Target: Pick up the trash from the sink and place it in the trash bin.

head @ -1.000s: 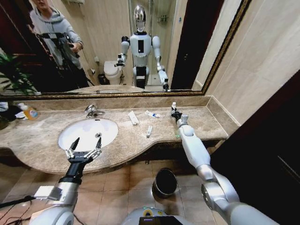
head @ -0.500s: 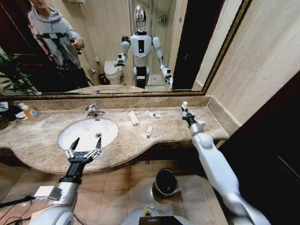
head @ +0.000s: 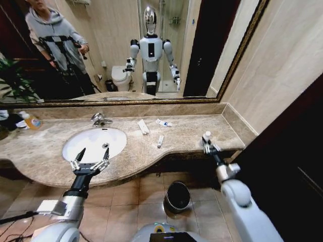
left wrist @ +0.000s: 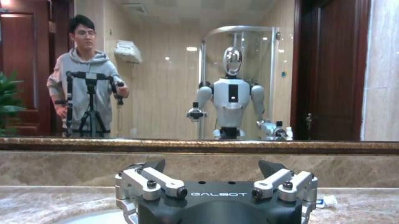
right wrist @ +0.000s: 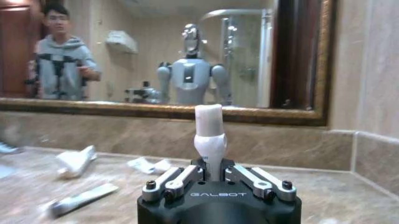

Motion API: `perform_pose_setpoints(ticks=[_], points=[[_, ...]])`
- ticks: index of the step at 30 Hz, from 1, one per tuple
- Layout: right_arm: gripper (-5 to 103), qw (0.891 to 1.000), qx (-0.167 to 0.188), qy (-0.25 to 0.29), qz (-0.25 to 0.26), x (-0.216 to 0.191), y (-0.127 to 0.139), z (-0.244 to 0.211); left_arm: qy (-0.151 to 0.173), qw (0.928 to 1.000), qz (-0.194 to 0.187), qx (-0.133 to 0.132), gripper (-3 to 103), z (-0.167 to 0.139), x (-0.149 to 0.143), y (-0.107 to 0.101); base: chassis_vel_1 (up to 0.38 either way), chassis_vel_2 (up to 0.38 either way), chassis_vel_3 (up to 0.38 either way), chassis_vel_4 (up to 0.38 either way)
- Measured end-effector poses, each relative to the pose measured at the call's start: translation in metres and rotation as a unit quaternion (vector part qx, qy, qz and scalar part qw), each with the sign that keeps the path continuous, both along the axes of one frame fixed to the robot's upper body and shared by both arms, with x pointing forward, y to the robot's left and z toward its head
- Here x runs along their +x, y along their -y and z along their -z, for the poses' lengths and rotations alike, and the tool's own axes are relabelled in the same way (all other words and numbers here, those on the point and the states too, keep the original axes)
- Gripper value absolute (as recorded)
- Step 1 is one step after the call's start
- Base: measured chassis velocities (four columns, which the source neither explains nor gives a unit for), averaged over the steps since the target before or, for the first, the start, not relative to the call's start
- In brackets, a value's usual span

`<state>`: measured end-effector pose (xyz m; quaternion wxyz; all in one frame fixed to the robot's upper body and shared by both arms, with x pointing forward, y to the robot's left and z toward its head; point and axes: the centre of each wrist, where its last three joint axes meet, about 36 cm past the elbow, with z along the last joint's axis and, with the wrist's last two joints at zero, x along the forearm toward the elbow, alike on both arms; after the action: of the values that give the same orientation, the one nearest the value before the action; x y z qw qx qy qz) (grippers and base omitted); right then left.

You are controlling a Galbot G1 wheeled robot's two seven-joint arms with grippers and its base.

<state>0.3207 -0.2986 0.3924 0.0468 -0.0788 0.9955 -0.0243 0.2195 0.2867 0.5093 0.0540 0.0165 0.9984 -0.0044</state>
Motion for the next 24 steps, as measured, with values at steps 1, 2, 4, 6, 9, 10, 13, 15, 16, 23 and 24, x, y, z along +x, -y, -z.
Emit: perform_pose_setpoints(ticks=[1,2,4,6,9,10,13,15,16,23,24], points=[[13,1.000,0.001,-0.004,-0.001,-0.009,-0.002,0.003,0.000,1.0000,0.000,0.000,100,0.000,0.000,0.000,0.000,0.000,0.000,0.000],[13,1.000,0.001,-0.008,0.001,-0.019,-0.004,0.007,0.000,1.0000,0.000,0.000,100,0.000,0.000,0.000,0.000,0.000,0.000,0.000],[13,1.000,0.001,-0.013,0.003,-0.028,-0.007,0.012,0.000,1.0000,0.000,0.000,100,0.000,0.000,0.000,0.000,0.000,0.000,0.000],[13,1.000,0.001,-0.025,0.007,-0.046,-0.011,0.022,0.000,1.0000,0.000,0.000,100,0.000,0.000,0.000,0.000,0.000,0.000,0.000],[13,0.999,0.001,-0.039,0.005,-0.061,-0.015,0.031,0.000,1.0000,0.000,0.000,100,0.000,0.000,0.000,0.000,0.000,0.000,0.000],[13,0.999,-0.001,-0.048,0.002,-0.067,-0.016,0.037,0.000,1.0000,0.000,0.000,100,0.000,0.000,0.000,0.000,0.000,0.000,0.000],[13,0.998,-0.007,-0.067,-0.006,-0.076,-0.018,0.053,0.000,1.0000,0.000,0.000,100,0.000,0.000,0.000,0.000,0.000,0.000,0.000],[13,0.996,-0.005,-0.088,-0.010,-0.081,-0.021,0.069,0.000,1.0000,0.000,0.000,100,0.000,0.000,0.000,0.000,0.000,0.000,0.000],[13,0.995,-0.003,-0.102,-0.013,-0.083,-0.024,0.080,0.000,1.0000,0.000,0.000,100,0.000,0.000,0.000,0.000,0.000,0.000,0.000],[13,0.984,-0.034,-0.172,-0.029,-0.082,-0.039,0.155,0.000,1.0000,0.000,0.000,100,0.000,0.000,0.000,0.000,0.000,0.000,0.000],[13,0.980,-0.034,-0.193,-0.030,-0.079,-0.041,0.166,0.000,1.0000,0.000,0.000,100,0.000,0.000,0.000,0.000,0.000,0.000,0.000]])
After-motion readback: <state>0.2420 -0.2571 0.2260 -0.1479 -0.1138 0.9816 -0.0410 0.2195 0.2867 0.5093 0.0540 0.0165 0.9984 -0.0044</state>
